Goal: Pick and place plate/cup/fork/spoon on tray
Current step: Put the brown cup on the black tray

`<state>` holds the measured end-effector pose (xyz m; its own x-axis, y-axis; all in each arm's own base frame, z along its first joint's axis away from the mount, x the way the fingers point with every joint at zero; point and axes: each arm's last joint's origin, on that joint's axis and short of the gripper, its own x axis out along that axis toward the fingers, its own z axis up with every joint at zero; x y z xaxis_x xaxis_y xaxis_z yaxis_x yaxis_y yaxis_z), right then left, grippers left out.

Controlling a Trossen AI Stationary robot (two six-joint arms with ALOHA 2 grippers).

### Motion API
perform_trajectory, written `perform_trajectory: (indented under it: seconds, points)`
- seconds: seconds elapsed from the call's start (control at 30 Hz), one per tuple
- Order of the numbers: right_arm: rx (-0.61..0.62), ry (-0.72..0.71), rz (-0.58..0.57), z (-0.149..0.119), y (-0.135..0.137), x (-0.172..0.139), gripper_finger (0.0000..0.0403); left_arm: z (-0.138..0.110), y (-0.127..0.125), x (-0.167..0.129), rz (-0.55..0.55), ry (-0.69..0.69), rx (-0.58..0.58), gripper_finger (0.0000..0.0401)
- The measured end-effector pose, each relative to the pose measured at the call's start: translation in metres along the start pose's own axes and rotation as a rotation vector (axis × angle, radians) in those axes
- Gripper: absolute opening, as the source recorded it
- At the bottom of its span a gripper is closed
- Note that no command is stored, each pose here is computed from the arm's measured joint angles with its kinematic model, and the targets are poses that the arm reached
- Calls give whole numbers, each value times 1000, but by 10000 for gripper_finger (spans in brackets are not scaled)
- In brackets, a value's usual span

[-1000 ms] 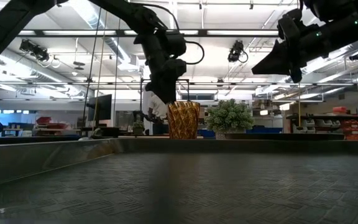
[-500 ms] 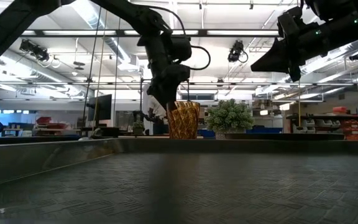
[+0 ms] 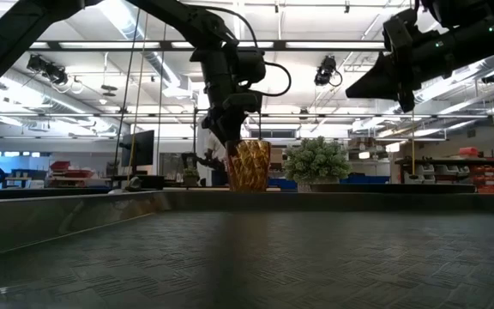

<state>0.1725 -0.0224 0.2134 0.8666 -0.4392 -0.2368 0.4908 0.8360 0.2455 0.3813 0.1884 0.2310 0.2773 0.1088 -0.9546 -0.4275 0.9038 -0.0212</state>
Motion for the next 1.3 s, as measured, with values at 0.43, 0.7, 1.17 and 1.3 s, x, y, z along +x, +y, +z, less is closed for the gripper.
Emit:
perform_trajectory:
  seconds: [0.43,0.7,1.17,1.3]
  points:
    - [-9,-5,2,0,0,0,25,0,-7,-1,-9,0,41,16]
    - [-12,-5,2,0,0,0,25,0,-21,-10,-52,28,70,16]
    - [-17,-4,2,0,0,0,25,2,-110,-53,-130,-3,256,17]
    - [-17,-1,13,0,0,0,25,-6,-142,-56,-191,-2,303,17]
